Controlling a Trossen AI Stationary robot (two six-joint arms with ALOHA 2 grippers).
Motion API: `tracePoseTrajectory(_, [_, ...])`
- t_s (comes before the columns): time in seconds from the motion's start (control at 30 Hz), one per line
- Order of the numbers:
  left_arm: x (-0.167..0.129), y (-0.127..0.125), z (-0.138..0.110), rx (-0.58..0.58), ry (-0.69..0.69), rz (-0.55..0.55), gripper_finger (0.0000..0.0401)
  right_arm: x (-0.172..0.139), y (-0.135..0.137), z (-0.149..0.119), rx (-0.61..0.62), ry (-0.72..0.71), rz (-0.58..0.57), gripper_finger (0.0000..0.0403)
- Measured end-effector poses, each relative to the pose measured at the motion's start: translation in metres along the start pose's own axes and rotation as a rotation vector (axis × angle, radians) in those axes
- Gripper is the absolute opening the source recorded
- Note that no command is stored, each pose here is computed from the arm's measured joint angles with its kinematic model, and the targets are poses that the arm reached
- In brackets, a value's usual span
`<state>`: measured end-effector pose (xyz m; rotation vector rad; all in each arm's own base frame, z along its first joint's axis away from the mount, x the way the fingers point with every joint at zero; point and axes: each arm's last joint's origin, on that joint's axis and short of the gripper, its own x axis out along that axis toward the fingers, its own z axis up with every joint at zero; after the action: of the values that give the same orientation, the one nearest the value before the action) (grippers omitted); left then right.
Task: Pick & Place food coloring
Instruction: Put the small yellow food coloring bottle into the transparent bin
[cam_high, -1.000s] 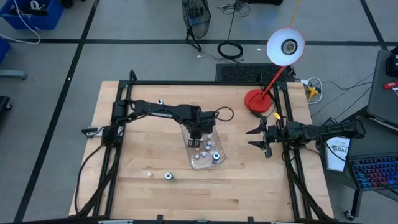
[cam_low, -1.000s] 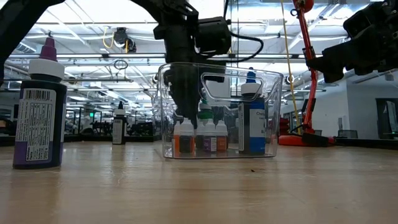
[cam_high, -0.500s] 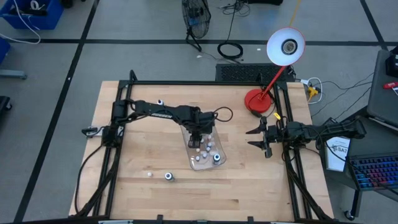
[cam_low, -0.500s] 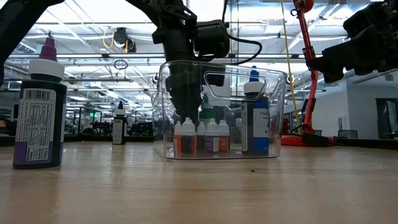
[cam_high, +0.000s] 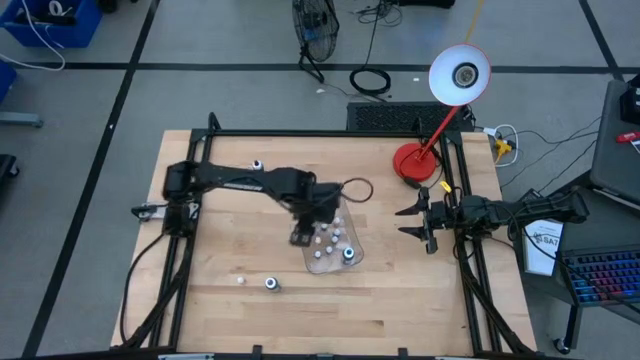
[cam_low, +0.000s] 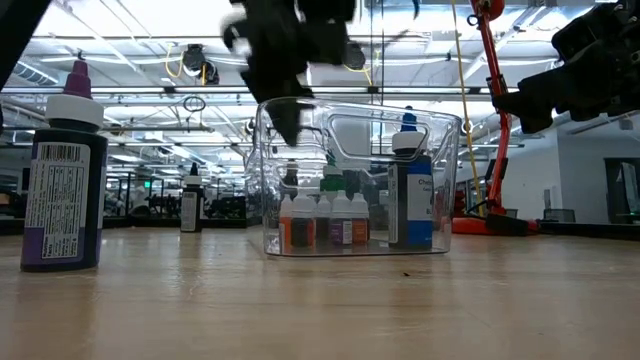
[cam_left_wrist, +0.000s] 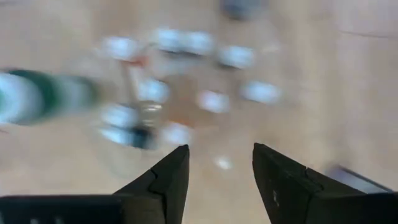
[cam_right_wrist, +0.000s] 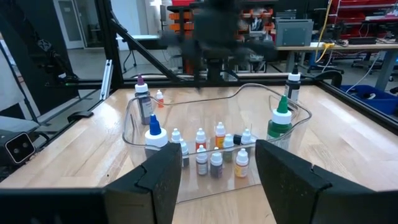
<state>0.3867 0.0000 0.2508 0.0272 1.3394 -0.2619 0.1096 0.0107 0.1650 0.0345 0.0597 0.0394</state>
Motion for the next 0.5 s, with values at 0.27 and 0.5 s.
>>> tracePoseTrajectory(0.27, [-0.041,-0.083,-0.025,0.027,0.076,-0.084,0.0155,0.000,0.000,0.000,0.000,-0.001,0.000,0.0194])
tracePoseTrajectory(0.5, [-0.037,-0.138,-0.054,-0.086,0.081,0.208,0.0165,0.000,0.000,0.000,0.000,-0.001,0.000,0.0194])
